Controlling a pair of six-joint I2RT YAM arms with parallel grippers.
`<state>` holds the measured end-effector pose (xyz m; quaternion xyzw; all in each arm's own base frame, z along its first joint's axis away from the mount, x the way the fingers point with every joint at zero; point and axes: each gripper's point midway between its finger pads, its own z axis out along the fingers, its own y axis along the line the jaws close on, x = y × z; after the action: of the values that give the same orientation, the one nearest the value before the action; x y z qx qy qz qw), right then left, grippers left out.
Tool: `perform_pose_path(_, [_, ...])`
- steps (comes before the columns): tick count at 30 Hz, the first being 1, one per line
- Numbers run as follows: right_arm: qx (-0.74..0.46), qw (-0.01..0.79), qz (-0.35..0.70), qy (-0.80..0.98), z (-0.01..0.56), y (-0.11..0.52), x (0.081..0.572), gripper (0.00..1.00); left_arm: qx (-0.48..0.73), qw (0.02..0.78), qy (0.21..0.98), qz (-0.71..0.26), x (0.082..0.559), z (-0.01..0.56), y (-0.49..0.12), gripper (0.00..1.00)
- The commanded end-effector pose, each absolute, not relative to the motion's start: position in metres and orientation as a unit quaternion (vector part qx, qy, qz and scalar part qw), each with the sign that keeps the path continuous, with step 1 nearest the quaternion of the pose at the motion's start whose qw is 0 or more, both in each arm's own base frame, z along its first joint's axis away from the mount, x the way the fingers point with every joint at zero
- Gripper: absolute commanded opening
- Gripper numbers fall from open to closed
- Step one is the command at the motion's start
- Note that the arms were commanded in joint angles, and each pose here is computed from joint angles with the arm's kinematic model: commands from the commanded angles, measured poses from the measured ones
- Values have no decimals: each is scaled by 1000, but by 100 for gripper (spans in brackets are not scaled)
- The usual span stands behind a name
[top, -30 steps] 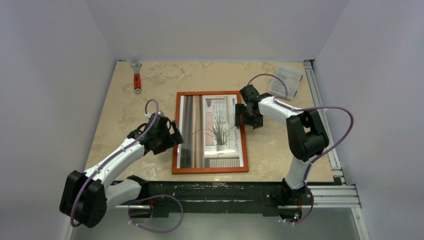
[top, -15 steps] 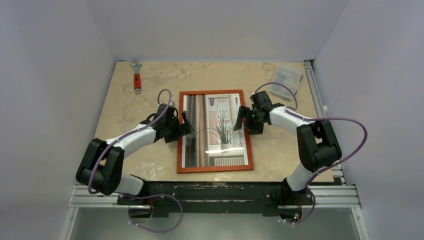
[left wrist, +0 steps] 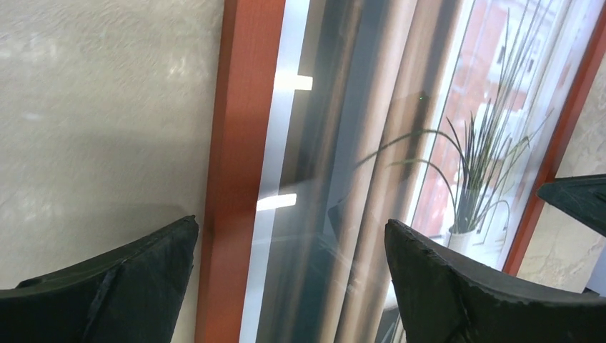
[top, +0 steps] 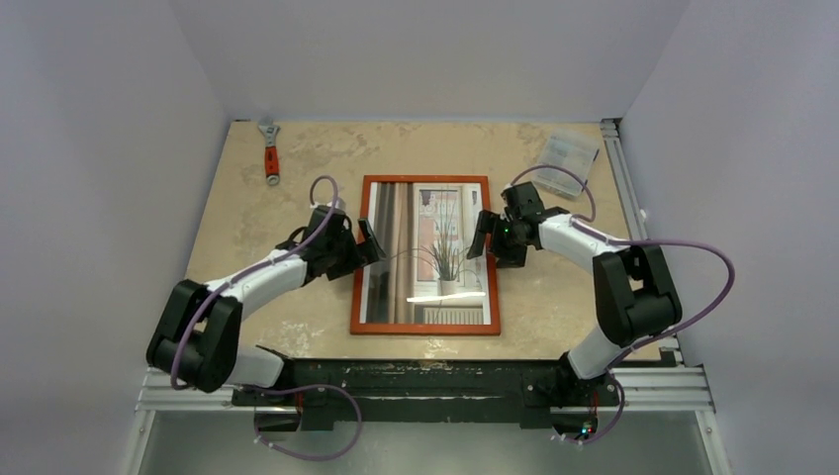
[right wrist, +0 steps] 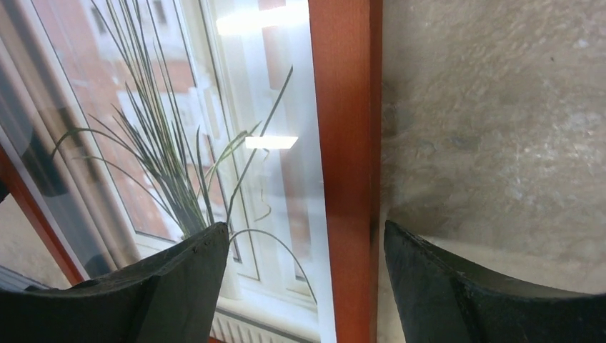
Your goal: Put the photo into the frame
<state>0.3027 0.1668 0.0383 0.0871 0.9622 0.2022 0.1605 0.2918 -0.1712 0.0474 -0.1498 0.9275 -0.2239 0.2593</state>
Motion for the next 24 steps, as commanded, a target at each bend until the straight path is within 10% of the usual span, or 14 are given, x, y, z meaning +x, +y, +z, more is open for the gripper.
perform_pose_path(1, [76,221,181,955,75,157,313,78,-147,321,913,-206,285,83,-152,100])
perform_pose_path(11, [74,399,192,894,144,114,332,82,-108,553,804,-190,276,182,-100,100])
perform_pose_path(24, [95,618,25,780,170,23,316,82,-175,665,722,82,274,181,15,100])
